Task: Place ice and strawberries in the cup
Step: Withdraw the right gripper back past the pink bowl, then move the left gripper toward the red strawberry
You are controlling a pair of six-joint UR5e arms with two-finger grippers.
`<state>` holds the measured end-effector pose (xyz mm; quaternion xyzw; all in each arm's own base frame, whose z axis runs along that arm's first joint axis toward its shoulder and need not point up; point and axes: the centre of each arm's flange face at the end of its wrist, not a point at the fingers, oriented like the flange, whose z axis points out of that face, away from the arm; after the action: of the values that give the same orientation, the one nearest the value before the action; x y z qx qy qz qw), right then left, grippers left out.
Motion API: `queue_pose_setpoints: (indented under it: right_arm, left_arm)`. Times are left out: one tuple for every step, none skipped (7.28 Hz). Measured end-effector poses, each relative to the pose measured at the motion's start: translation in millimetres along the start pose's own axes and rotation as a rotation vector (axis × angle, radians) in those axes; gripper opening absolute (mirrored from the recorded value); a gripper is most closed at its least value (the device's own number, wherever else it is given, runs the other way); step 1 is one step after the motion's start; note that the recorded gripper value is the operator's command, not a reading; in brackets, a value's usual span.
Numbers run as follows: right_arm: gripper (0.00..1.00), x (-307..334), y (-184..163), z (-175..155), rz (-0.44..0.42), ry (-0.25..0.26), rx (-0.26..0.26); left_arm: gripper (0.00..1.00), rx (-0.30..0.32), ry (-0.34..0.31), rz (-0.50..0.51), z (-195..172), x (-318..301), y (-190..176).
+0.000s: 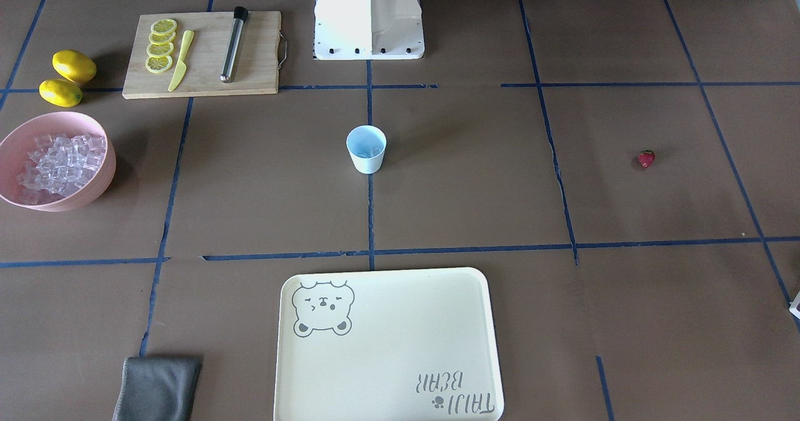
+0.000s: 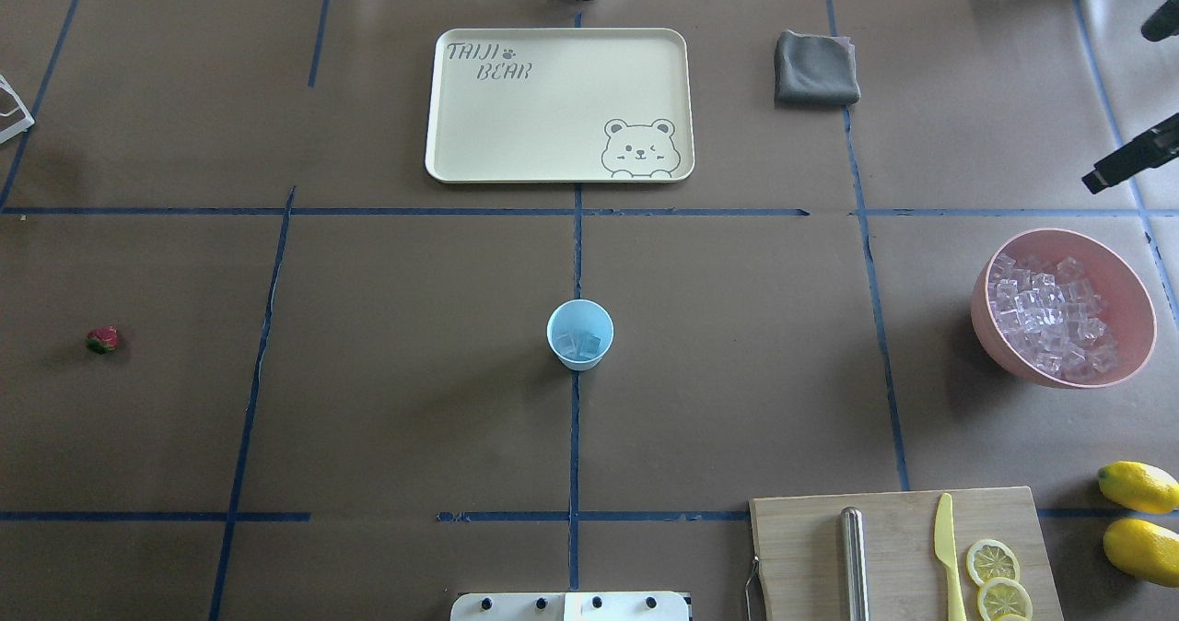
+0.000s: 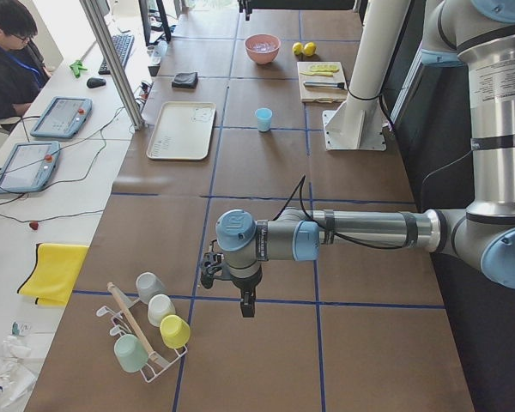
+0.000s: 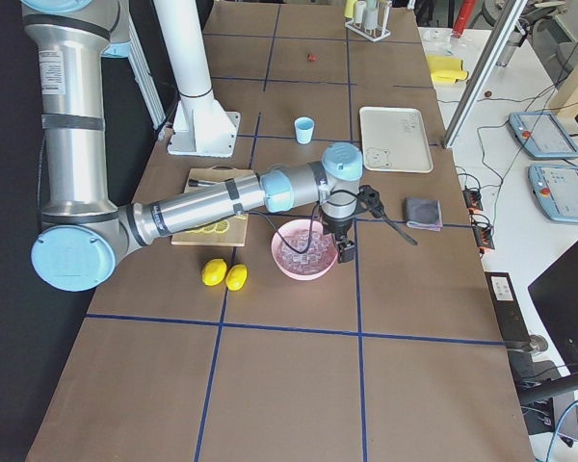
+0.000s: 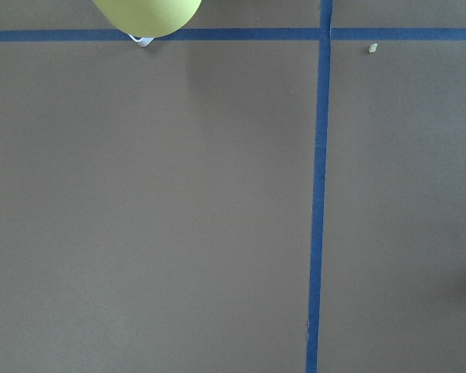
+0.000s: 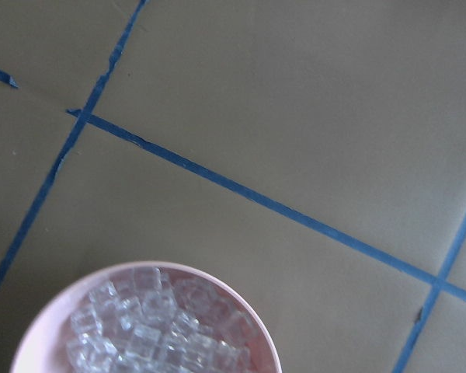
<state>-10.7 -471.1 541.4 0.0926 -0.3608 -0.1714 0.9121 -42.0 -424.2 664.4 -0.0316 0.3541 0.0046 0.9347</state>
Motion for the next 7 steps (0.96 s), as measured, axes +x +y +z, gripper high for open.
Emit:
queue_pose_setpoints:
  right_arm:
    - [1.00,28.5,39.4,1.7,0.058,-0.010,-0.012]
    - [1.00,48.2,68.2,5.8,0.115,-0.013,-0.025]
    - [1.00,60.2,83.6,9.9,0.161,-0.015,-0.035]
    - [1.00,64.8,88.7,11.6,0.191,-0.016,-0.038]
    - [1.00,66.3,89.7,12.0,0.205,-0.016,-0.038]
    - [1.00,66.7,90.0,12.2,0.212,-0.016,-0.038]
    - [1.00,67.8,90.2,13.0,0.221,-0.016,-0.040]
  left_arm:
    - [1.00,0.001,-0.001,0.002,-0.2,0.4,-0.2]
    - [1.00,0.004,-0.001,0.005,-1.6,1.9,-2.2]
    - [1.00,0.016,-0.001,0.014,-6.7,6.8,-7.5]
    - [1.00,0.035,-0.001,0.031,-15.5,15.0,-14.5]
    - [1.00,0.060,-0.002,0.052,-26.3,24.7,-23.3]
    - [1.00,0.082,-0.003,0.072,-35.4,33.3,-32.6]
    - [1.00,0.095,0.000,0.083,-39.8,38.0,-39.0]
